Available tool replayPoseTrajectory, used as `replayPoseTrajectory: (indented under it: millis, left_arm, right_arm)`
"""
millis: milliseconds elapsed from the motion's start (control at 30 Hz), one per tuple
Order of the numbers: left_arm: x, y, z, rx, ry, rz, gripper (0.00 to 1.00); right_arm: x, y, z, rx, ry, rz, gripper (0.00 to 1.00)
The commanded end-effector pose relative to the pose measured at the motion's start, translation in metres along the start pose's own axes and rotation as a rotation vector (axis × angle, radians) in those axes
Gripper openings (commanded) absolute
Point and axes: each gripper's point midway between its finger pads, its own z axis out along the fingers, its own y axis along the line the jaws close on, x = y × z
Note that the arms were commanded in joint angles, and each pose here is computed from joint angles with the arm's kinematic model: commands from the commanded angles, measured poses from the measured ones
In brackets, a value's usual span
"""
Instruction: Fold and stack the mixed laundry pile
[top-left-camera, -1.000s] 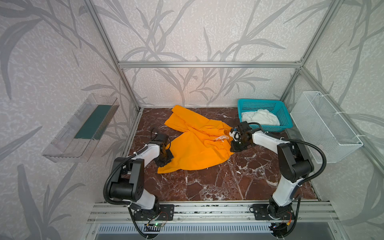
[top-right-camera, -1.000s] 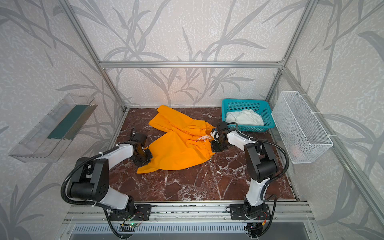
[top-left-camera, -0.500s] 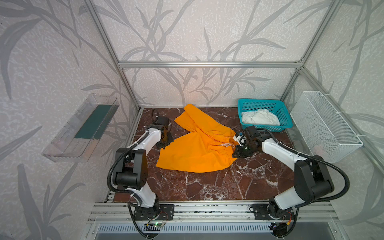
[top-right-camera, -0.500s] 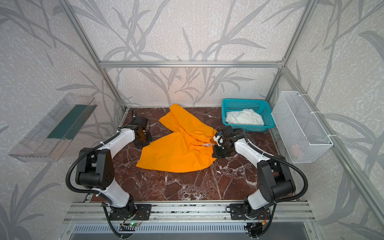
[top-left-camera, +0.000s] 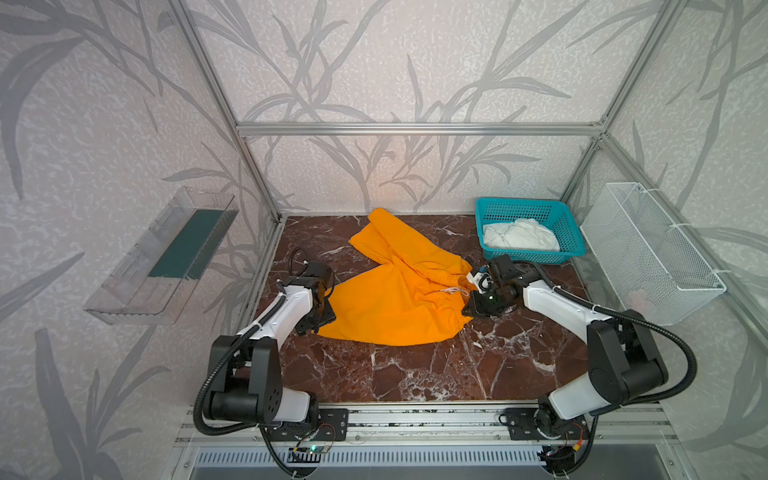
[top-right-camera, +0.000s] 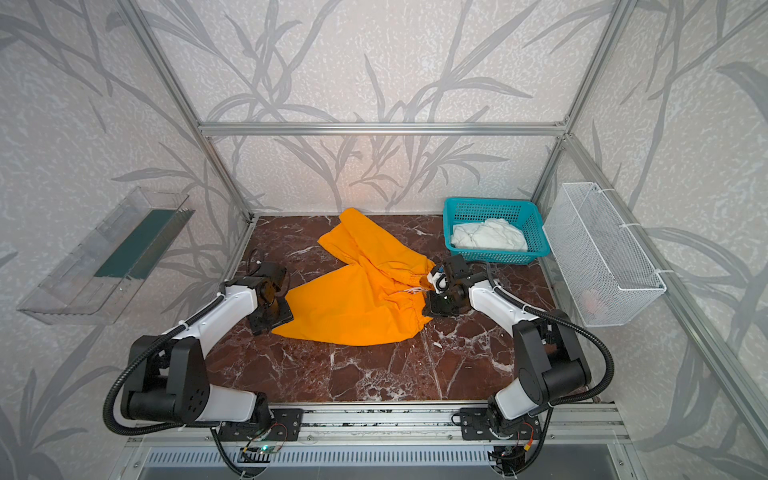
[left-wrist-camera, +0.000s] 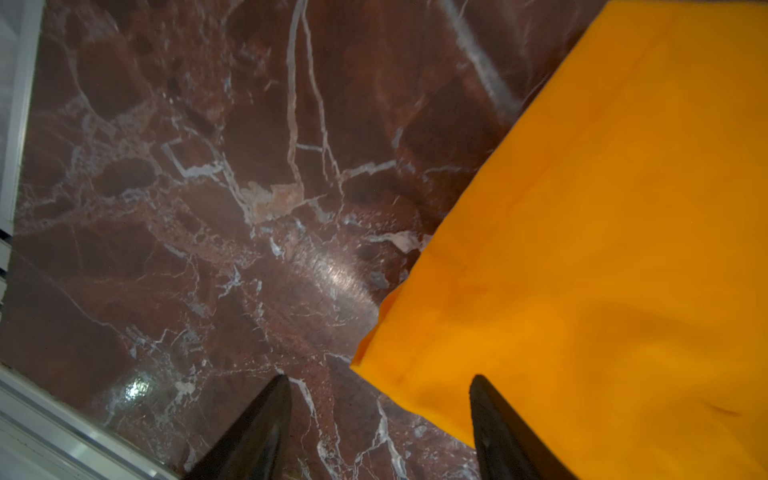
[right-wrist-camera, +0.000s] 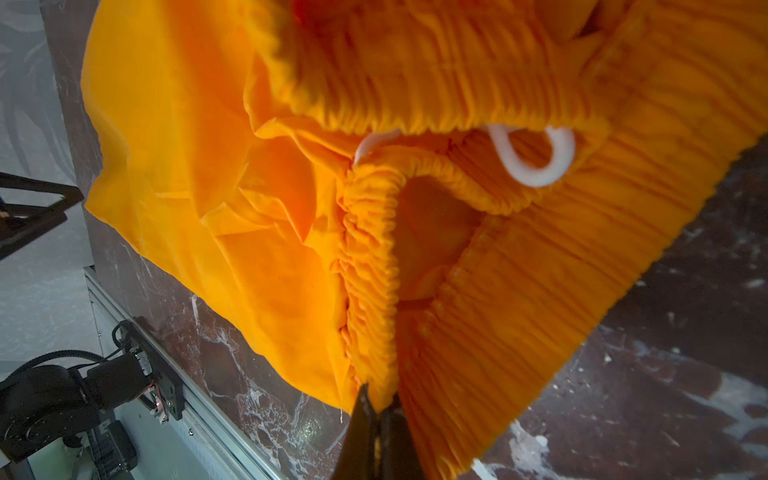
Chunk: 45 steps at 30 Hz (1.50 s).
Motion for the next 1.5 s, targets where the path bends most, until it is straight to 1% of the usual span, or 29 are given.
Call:
replayPoseTrajectory:
  millis: [0, 67, 100, 167, 233, 333, 400, 467, 567, 600, 700, 800, 833, 867, 933, 967, 1067, 1167, 1267, 1400, 1467]
  left_arm:
    - [0.009, 0.001, 0.009, 0.014, 0.014, -0.079, 0.67]
    - [0.013, -0.004, 0.017, 0.051, 0.016, -0.09, 0.66]
    - [0.014, -0.008, 0.021, 0.074, 0.015, -0.094, 0.64]
    - [0.013, -0.016, 0.025, 0.107, 0.016, -0.094, 0.54]
    - [0.011, -0.023, 0.028, 0.125, 0.022, -0.085, 0.43]
    - [0.0, -0.026, 0.024, 0.116, 0.009, -0.065, 0.26]
    - [-0.007, -0.025, 0.017, 0.097, -0.004, -0.047, 0.15]
    - [-0.017, -0.023, 0.004, 0.086, -0.03, -0.033, 0.07]
    - [-0.033, -0.022, -0.023, 0.082, -0.069, -0.013, 0.0]
    - [-0.038, -0.021, -0.033, 0.082, -0.081, -0.003, 0.0]
    - [-0.053, -0.02, -0.068, 0.08, -0.103, 0.054, 0.0]
    - [-0.061, -0.017, -0.101, 0.079, -0.111, 0.116, 0.0]
    - [-0.061, -0.018, -0.107, 0.089, -0.113, 0.149, 0.01]
    - [-0.061, -0.02, -0.108, 0.097, -0.11, 0.171, 0.05]
    - [-0.061, -0.025, -0.102, 0.109, -0.098, 0.195, 0.19]
    - [-0.062, -0.028, -0.096, 0.107, -0.093, 0.195, 0.24]
    - [-0.062, -0.041, -0.078, 0.12, -0.038, 0.189, 0.33]
    - [-0.065, -0.048, -0.064, 0.113, -0.013, 0.187, 0.4]
    - [-0.065, -0.047, -0.061, 0.114, -0.023, 0.163, 0.47]
    - [-0.052, -0.029, -0.058, 0.077, -0.047, 0.118, 0.58]
    - [-0.039, -0.019, -0.047, 0.058, -0.038, 0.083, 0.6]
  right_arm:
    - [-0.001, 0.006, -0.001, -0.029, -0.011, -0.014, 0.0]
    - [0.0, 0.005, 0.0, -0.026, -0.007, -0.016, 0.0]
    - [0.001, 0.004, 0.0, -0.026, -0.004, -0.017, 0.0]
    - [0.002, 0.003, 0.003, -0.026, -0.001, -0.013, 0.0]
    - [0.004, 0.001, 0.005, -0.026, 0.004, -0.008, 0.0]
    - [0.003, 0.001, 0.005, -0.029, 0.002, -0.004, 0.0]
    - [0.001, 0.004, 0.004, -0.034, -0.002, -0.007, 0.0]
    - [-0.002, 0.007, 0.0, -0.036, -0.011, -0.018, 0.0]
    - [-0.009, 0.013, -0.01, -0.025, -0.026, -0.05, 0.0]
    - [-0.011, 0.014, -0.014, -0.02, -0.031, -0.06, 0.0]
    - [-0.018, 0.019, -0.026, -0.002, -0.055, -0.086, 0.0]
    - [-0.019, 0.021, -0.032, 0.012, -0.06, -0.096, 0.0]
    - [-0.019, 0.02, -0.032, 0.015, -0.06, -0.097, 0.0]
    - [-0.018, 0.019, -0.03, 0.016, -0.057, -0.094, 0.0]
    - [-0.017, 0.016, -0.026, 0.017, -0.051, -0.082, 0.0]
    - [-0.016, 0.015, -0.023, 0.013, -0.046, -0.074, 0.0]
    - [-0.015, 0.013, -0.016, 0.0, -0.036, -0.053, 0.0]
    - [-0.015, 0.012, -0.014, -0.001, -0.034, -0.045, 0.0]
    - [-0.016, 0.011, -0.015, 0.005, -0.038, -0.047, 0.0]
    - [-0.014, 0.01, -0.013, 0.006, -0.034, -0.047, 0.0]
    - [-0.014, 0.011, -0.012, 0.0, -0.031, -0.047, 0.0]
